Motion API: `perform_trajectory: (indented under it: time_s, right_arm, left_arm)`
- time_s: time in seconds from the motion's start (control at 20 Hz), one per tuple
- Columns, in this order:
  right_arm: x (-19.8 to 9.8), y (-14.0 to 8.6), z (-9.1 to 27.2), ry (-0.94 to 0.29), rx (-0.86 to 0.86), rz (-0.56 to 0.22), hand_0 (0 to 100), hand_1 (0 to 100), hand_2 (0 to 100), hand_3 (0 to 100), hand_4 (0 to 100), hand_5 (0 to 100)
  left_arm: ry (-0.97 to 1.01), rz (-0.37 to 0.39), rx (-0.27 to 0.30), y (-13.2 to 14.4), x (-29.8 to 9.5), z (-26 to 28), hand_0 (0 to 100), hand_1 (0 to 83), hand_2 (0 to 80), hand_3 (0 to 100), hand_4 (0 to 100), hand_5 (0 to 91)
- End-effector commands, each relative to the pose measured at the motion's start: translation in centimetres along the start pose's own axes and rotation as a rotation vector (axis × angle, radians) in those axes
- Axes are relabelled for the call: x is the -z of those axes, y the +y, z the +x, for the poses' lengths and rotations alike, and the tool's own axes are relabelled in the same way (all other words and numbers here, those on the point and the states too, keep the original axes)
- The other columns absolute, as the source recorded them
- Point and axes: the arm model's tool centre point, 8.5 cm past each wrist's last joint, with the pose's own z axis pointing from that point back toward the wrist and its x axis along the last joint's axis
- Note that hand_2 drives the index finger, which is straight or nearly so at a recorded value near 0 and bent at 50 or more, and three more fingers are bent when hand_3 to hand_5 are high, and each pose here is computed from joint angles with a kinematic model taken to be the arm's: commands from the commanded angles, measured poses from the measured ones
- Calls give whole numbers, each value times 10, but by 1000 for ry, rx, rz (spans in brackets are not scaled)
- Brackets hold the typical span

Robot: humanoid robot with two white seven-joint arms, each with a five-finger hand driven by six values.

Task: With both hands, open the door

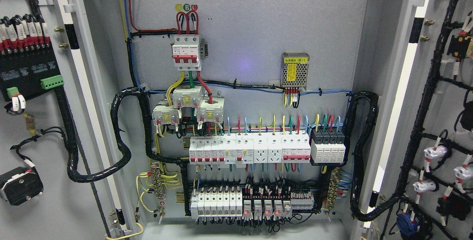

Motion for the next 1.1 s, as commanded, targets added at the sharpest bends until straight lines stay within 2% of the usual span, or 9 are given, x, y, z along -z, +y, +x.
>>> perform_trajectory:
  time_s: [0.0,0.15,0.3,0.55,0.7,0.85,1.05]
  right_arm:
    - [-47,37,-106,457,161,-83,192,0,0,0,0,0]
    - [-55,31,-118,562,170,-189,192,0,0,0,0,0]
    - [-53,37,-120,578,165,-220,192,0,0,0,0,0]
    - [-53,38,-127,729,119,-233,192,0,0,0,0,0]
    - [-52,45,-131,775,107,-241,192,0,0,0,0,0]
    - [-68,45,-142,875,80,-267,192,0,0,0,0,0]
    - [-67,46,-142,888,60,-314,192,0,0,0,0,0]
  left_arm:
    - [384,22,45,-11,-63,-97,0,0,0,0,0,0]
    - [497,50,44,-13,-83,-117,0,0,0,0,0,0]
    - [622,70,42,-14,-108,-134,0,0,0,0,0,0]
    - [945,-58,14,-26,-142,-160,0,0,0,0,0,0]
    - [1006,-74,-12,-32,-142,-164,0,0,0,0,0,0]
    - [1037,-71,-27,-38,-143,-166,0,0,0,0,0,0]
    - [1060,-73,-42,-43,-140,-168,0,0,0,0,0,0]
